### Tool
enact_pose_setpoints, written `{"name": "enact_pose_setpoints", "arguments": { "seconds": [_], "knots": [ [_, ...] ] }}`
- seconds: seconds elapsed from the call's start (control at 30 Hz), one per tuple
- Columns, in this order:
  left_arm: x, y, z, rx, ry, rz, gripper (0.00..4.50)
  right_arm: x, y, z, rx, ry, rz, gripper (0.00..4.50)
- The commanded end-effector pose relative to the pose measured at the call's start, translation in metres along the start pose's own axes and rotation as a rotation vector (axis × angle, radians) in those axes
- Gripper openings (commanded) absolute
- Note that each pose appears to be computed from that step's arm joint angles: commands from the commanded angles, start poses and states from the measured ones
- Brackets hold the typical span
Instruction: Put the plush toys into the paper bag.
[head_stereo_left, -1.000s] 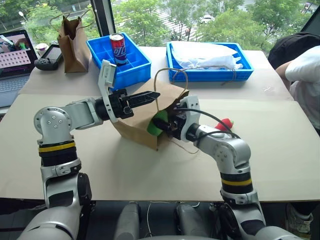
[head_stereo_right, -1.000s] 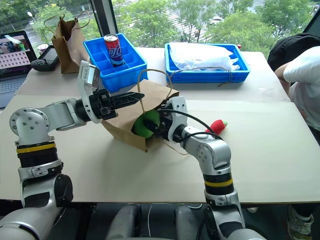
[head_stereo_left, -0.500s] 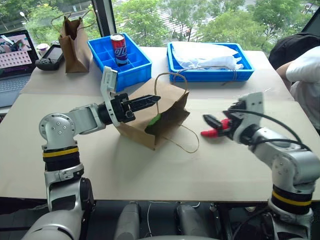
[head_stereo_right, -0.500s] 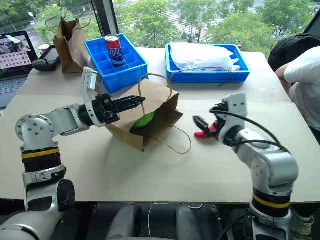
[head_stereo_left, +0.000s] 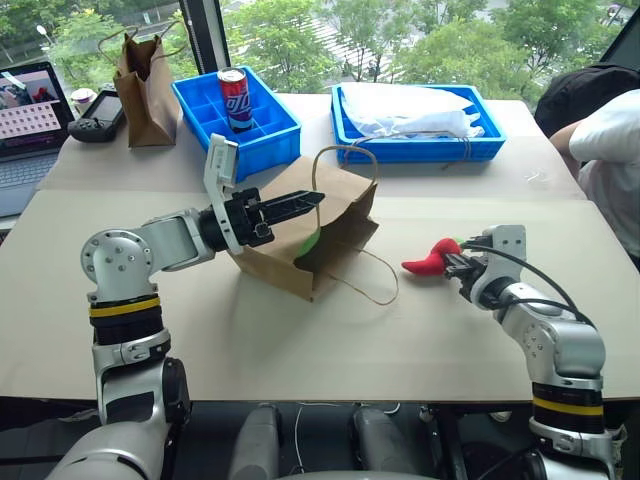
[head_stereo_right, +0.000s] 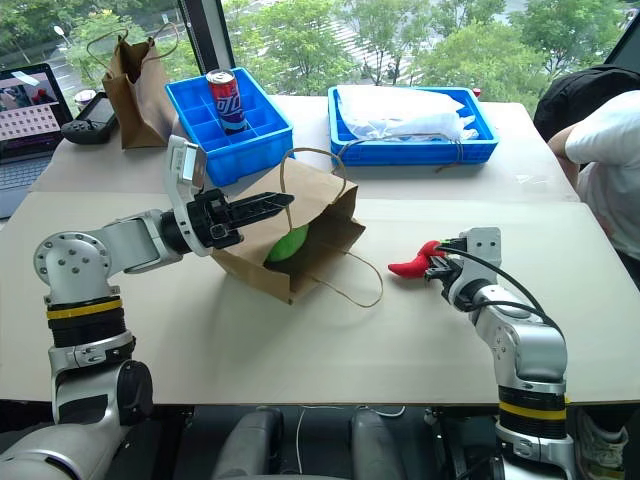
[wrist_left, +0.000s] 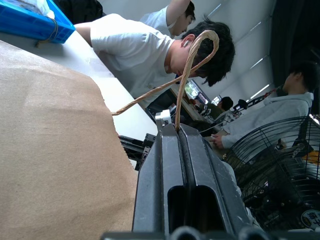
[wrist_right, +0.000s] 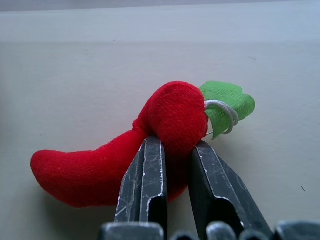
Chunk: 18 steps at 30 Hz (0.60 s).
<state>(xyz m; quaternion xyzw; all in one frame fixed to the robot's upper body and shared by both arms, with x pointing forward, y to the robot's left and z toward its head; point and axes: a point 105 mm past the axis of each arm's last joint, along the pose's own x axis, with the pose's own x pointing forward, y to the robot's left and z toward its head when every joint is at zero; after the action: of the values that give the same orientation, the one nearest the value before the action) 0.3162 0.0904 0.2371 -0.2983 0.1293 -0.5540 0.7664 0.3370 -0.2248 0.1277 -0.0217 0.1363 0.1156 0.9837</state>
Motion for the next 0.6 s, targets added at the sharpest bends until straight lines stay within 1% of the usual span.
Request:
{"name": "enact_pose_setpoints", "arguments": {
  "seconds": [0.03, 0.13, 0.23, 0.27, 0.4, 0.5, 0.53, 0.6],
  "knots": [
    [0.003, -0.015, 0.001, 0.025, -0.011, -0.052, 0.0, -0.022, 0.019, 0.057, -0.064, -0.138, 0.181, 0.04],
    [0.003, -0.015, 0.002, 0.017, -0.022, -0.05, 0.0, -0.031, 0.039, 0.072, -0.059, -0.123, 0.317, 0.04],
    [0.005, -0.016, 0.008, 0.027, -0.032, -0.049, 0.0, -0.026, 0.085, 0.071, -0.013, -0.104, 0.465, 0.04],
    [0.005, -0.017, 0.009, 0.03, -0.035, -0.051, 0.0, -0.024, 0.096, 0.07, -0.002, -0.101, 0.492, 0.04],
    [0.006, -0.02, 0.011, 0.035, -0.039, -0.061, 0.0, -0.009, 0.13, 0.062, 0.021, -0.082, 0.544, 0.04],
    [0.007, -0.018, 0.006, 0.017, -0.028, -0.057, 0.0, 0.013, 0.153, 0.059, 0.055, -0.068, 0.585, 0.04],
    [0.007, -0.017, 0.003, 0.01, -0.022, -0.056, 0.0, 0.02, 0.159, 0.061, 0.047, -0.077, 0.589, 0.04],
    [0.007, -0.017, -0.001, 0.005, -0.012, -0.066, 0.0, 0.031, 0.179, 0.069, 0.075, -0.096, 0.649, 0.04]
  ]
}}
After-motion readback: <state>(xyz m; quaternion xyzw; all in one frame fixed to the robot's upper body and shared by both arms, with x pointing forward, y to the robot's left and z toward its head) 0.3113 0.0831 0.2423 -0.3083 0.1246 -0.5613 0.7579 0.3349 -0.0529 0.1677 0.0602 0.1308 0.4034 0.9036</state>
